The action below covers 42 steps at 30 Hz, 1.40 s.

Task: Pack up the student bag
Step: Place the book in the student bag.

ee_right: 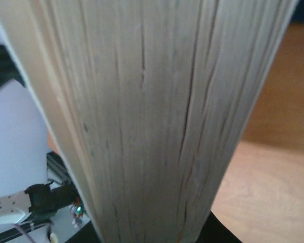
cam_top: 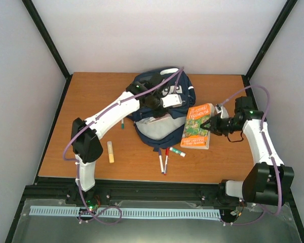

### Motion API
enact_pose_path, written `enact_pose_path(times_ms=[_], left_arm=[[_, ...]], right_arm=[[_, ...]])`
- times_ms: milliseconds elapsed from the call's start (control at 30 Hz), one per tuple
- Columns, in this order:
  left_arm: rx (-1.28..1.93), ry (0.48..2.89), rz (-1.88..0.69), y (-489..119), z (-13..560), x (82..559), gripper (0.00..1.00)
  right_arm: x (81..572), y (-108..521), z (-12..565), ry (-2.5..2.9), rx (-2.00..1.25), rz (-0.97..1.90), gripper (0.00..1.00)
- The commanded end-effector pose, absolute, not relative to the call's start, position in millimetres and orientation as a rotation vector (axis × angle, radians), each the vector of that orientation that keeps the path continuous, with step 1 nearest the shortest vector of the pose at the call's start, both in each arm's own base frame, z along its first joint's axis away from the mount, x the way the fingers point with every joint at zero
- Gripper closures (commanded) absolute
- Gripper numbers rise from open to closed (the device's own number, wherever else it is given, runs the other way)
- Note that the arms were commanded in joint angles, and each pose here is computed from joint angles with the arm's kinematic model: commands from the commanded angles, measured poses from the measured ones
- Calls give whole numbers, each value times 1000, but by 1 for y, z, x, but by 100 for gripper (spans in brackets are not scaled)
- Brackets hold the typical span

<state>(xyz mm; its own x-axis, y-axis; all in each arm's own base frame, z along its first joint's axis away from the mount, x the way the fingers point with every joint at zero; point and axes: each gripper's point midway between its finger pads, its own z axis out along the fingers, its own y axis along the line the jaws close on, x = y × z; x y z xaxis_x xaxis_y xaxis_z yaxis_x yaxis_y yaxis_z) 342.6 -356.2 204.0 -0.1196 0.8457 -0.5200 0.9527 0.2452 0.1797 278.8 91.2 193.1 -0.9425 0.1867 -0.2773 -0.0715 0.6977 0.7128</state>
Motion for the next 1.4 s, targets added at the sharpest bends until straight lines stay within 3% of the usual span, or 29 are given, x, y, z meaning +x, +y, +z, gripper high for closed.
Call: enact_pose_path(times_ms=[0, 400, 833, 1167, 1300, 1367], left_arm=[[1503, 1926, -296, -367, 253, 359, 99], [1459, 1954, -322, -369, 260, 372, 99], [1455, 1997, -321, -354, 269, 364, 99], [1461, 1993, -313, -351, 271, 363, 99], [1462, 1999, -313, -349, 269, 363, 99], [1462, 2003, -310, -349, 268, 364, 99]], right_arm=[[249, 106, 188, 2610, 164, 1302, 97], [247, 159, 173, 2465, 40, 1732, 97], [304, 199, 147, 2464, -140, 1902, 97], [358, 217, 121, 2532, -107, 1795, 97], [373, 217, 104, 2585, -99, 1740, 87], [375, 216, 97, 2607, -104, 1703, 75]])
